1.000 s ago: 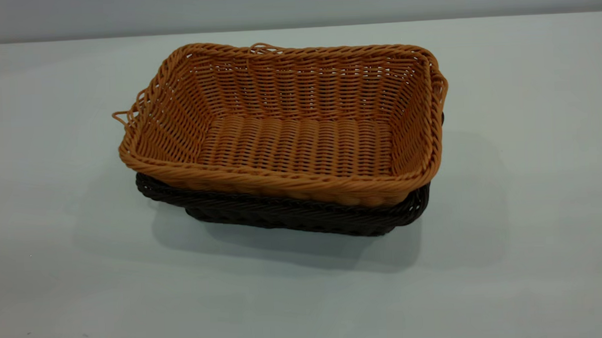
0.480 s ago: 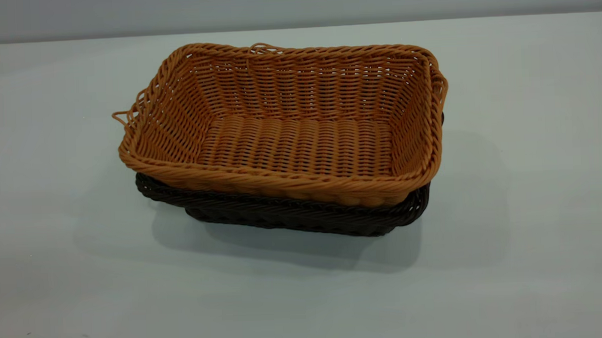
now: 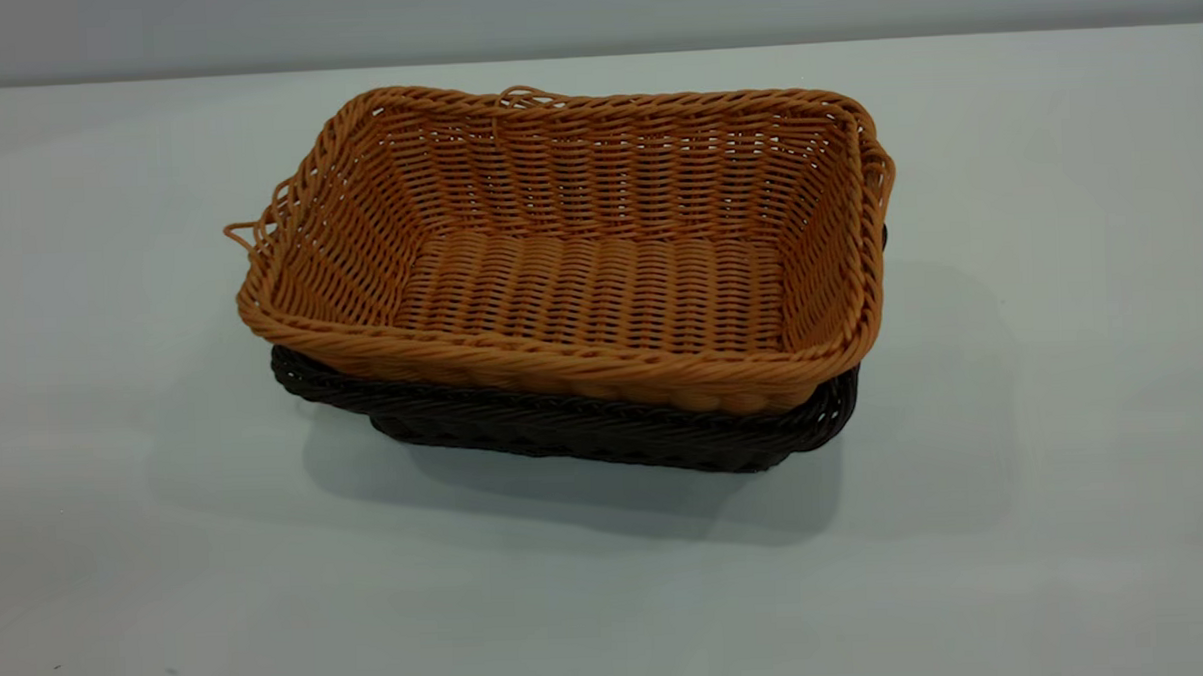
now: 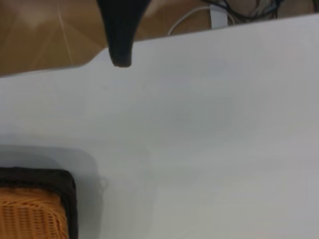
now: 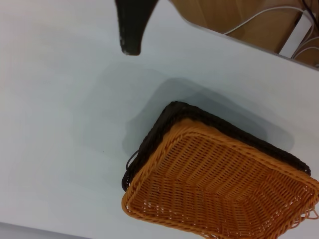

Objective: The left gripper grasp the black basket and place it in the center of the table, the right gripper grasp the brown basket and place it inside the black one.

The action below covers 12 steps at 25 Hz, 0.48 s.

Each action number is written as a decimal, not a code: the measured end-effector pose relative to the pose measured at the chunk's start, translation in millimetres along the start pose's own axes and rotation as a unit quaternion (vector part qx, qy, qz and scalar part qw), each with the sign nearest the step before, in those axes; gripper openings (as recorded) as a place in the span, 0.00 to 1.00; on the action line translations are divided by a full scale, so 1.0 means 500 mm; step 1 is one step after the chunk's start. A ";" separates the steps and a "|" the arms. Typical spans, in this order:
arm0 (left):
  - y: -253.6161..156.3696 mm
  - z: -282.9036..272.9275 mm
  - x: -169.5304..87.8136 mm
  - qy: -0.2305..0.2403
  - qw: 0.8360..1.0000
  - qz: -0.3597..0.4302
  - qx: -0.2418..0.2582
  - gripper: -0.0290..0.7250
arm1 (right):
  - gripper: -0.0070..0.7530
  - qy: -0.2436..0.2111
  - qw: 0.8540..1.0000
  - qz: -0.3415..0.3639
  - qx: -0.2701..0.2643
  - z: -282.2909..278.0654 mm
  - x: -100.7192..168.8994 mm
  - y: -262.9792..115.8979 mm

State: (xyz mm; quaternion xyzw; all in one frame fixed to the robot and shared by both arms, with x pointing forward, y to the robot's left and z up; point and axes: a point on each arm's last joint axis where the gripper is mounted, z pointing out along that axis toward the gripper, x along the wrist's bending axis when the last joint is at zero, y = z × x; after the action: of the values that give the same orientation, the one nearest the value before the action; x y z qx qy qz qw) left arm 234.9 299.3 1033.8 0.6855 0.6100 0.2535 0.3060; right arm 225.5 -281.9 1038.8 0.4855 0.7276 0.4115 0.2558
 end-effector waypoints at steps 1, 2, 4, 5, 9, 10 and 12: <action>-0.003 -0.002 0.000 0.004 1.000 0.004 -0.006 0.76 | 0.78 0.000 1.000 0.000 0.000 0.000 0.000 0.000; -0.005 -0.005 0.000 0.009 1.000 0.004 -0.014 0.76 | 0.78 0.000 1.000 0.000 0.000 0.000 0.000 0.000; -0.012 -0.011 0.000 0.027 0.999 0.000 -0.030 0.76 | 0.78 0.000 1.000 0.000 0.000 0.000 0.000 0.000; -0.014 -0.013 0.000 0.034 0.999 -0.002 -0.036 0.76 | 0.78 0.000 1.000 0.000 0.000 0.000 0.000 0.000; -0.018 -0.016 -0.001 0.052 0.998 -0.014 -0.044 0.76 | 0.78 0.000 1.000 0.000 0.000 0.000 0.000 0.000; -0.018 -0.016 -0.001 0.054 0.997 -0.015 -0.044 0.76 | 0.78 0.000 1.000 0.000 0.000 0.000 0.000 0.000; -0.018 -0.016 -0.001 0.055 0.997 -0.015 -0.044 0.76 | 0.78 0.000 1.000 0.000 0.000 0.000 0.000 0.000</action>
State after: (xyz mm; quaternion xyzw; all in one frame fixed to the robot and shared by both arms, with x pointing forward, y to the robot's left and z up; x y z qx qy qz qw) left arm 223.2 300.3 1032.9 0.6471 0.6244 0.3126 0.3061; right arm 225.5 -281.9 1038.8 0.4855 0.7276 0.4115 0.2558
